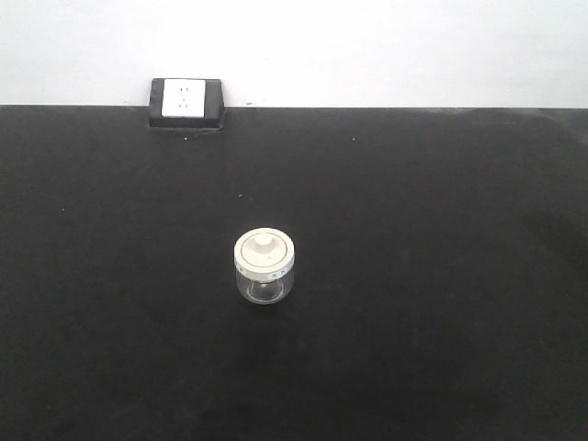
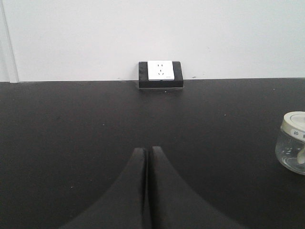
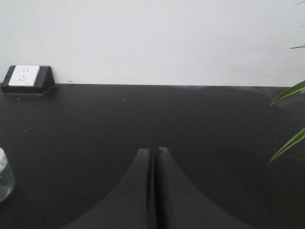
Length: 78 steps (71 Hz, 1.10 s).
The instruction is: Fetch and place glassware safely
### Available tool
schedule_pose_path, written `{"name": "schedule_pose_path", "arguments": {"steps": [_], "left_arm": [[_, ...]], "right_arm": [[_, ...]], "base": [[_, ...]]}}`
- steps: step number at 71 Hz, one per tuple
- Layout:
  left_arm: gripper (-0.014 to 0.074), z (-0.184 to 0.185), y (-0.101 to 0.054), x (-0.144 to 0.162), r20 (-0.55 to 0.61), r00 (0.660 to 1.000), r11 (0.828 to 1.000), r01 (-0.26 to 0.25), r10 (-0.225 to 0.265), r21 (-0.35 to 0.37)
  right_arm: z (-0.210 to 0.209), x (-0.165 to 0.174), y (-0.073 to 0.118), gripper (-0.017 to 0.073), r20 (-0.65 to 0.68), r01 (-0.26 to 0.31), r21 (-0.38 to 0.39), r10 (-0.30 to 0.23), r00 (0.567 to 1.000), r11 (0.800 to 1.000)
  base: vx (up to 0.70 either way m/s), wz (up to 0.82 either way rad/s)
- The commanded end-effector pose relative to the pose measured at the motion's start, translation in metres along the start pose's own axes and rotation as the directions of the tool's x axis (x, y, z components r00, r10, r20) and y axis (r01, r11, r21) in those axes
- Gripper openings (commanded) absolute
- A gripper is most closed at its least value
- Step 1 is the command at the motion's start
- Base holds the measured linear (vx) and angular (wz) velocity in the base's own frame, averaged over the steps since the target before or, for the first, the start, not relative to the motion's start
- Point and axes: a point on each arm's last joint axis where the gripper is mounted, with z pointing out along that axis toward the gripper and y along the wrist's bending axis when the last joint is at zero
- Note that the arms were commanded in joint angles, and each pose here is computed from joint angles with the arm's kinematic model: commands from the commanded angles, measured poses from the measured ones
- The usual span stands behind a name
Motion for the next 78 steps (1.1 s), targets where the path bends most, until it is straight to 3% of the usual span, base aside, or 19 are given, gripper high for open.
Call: {"name": "schedule_pose_path", "arguments": {"steps": [1,10,22,39,50,63,78], "left_arm": [[-0.0007,0.001,0.0,0.003,0.058,0.998,1.0,0.017,-0.017,0.001],[-0.0007,0.001,0.0,0.003,0.058,0.998,1.0,0.017,-0.017,0.001],[-0.0007,0.001,0.0,0.003,0.058,0.998,1.0,0.017,-0.017,0.001],[-0.0007,0.001,0.0,0.003,0.058,0.998,1.0,0.017,-0.017,0.001],[-0.0007,0.001,0.0,0.003,0.058,0.998,1.0,0.017,-0.017,0.001],[-0.0007,0.001,0.0,0.003,0.058,0.998,1.0,0.017,-0.017,0.001],[-0.0007,0.001,0.0,0.003,0.058,0.998,1.0,0.017,-0.017,0.001]], "right_arm": [[-0.002,-0.015,0.002,-0.0008,0.084,0.022,-0.021,-0.02,0.996,1.0],[-0.002,-0.009,0.001,-0.0008,0.023,-0.028,-0.015,0.028,0.999,1.0],[0.002,0.013,0.003,-0.0008,-0.066,-0.005,-0.033,0.002,0.998,0.999],[0.006,0.055,-0.004,-0.0008,-0.117,-0.12,0.064,0.127,0.985,0.991],[-0.001,0.073,-0.003,-0.0008,-0.038,-0.093,0.059,0.095,0.995,0.994],[-0.011,0.099,-0.001,-0.0008,0.041,-0.097,0.047,0.095,0.995,0.994],[-0.02,0.1,-0.002,-0.0008,0.09,-0.093,0.059,0.088,0.992,0.994]], "base": [[0.0,0.0],[0.0,0.0],[0.0,0.0],[0.0,0.0],[0.0,0.0],[0.0,0.0],[0.0,0.0]]}}
